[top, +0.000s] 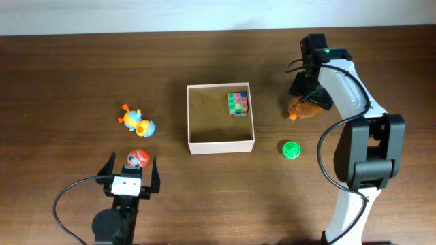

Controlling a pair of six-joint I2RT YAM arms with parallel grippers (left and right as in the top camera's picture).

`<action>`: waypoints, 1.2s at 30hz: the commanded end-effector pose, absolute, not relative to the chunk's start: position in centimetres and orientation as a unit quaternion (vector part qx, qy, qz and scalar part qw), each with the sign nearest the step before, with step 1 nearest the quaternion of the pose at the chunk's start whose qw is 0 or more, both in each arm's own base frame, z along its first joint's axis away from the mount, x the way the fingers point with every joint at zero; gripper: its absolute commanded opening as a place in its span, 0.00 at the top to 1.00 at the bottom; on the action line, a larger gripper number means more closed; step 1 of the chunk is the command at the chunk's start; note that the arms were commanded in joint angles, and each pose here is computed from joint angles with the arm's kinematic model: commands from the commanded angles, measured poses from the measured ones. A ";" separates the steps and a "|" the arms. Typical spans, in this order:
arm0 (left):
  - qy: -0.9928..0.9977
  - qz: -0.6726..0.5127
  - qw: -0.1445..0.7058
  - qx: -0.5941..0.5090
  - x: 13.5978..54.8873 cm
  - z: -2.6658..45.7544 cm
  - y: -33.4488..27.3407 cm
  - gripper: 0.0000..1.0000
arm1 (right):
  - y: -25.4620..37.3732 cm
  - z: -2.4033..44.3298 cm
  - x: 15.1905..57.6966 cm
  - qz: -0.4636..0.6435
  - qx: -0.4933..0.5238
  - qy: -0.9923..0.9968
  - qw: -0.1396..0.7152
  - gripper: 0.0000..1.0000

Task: Pack container
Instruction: 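Lower the right gripper and grasp the brown plush bear, then carry the bear with the right gripper and lower it into the box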

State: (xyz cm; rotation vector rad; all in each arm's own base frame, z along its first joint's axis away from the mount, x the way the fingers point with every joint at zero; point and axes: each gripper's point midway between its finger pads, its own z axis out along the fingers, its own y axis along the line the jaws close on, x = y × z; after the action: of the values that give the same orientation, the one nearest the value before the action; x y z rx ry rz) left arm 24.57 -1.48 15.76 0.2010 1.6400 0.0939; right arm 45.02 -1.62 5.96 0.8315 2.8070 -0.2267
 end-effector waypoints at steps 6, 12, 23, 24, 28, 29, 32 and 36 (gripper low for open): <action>0.728 0.045 0.677 0.095 24.5 15.6 -1.5 0.01 | -2.1 3.3 44.3 -0.092 0.272 0.955 0.073 0.12; 0.728 0.045 0.677 0.095 24.5 15.7 -1.5 0.01 | -2.0 1.9 44.0 -0.093 0.270 0.957 0.057 0.32; 0.728 0.045 0.677 0.095 24.5 15.6 -1.5 0.01 | -2.0 1.9 44.0 -0.094 0.270 0.957 0.055 0.85; 0.728 0.045 0.677 0.095 24.5 15.6 -1.5 0.01 | -2.0 1.9 43.9 -0.094 0.270 0.957 0.054 0.88; 0.728 0.045 0.677 0.095 24.5 15.6 -1.5 0.01 | -1.9 2.6 43.9 -0.092 0.268 0.957 0.055 0.89; 0.728 0.045 0.677 0.095 24.5 15.6 -1.5 0.01 | -1.8 3.0 44.0 -0.089 0.268 0.958 0.057 0.89; 0.728 0.045 0.677 0.095 24.5 15.7 -1.5 0.01 | -1.3 4.1 44.6 -0.071 0.258 0.961 0.063 0.89; 0.728 0.045 0.677 0.095 24.5 15.6 -1.5 0.01 | -0.6 6.3 45.6 -0.049 0.257 0.962 0.074 0.89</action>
State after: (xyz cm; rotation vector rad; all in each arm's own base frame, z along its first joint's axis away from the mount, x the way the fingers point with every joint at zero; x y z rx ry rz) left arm 24.57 -1.47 15.77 0.2006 1.6397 0.0943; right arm 43.96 -1.13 4.09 0.7858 2.9278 -0.2390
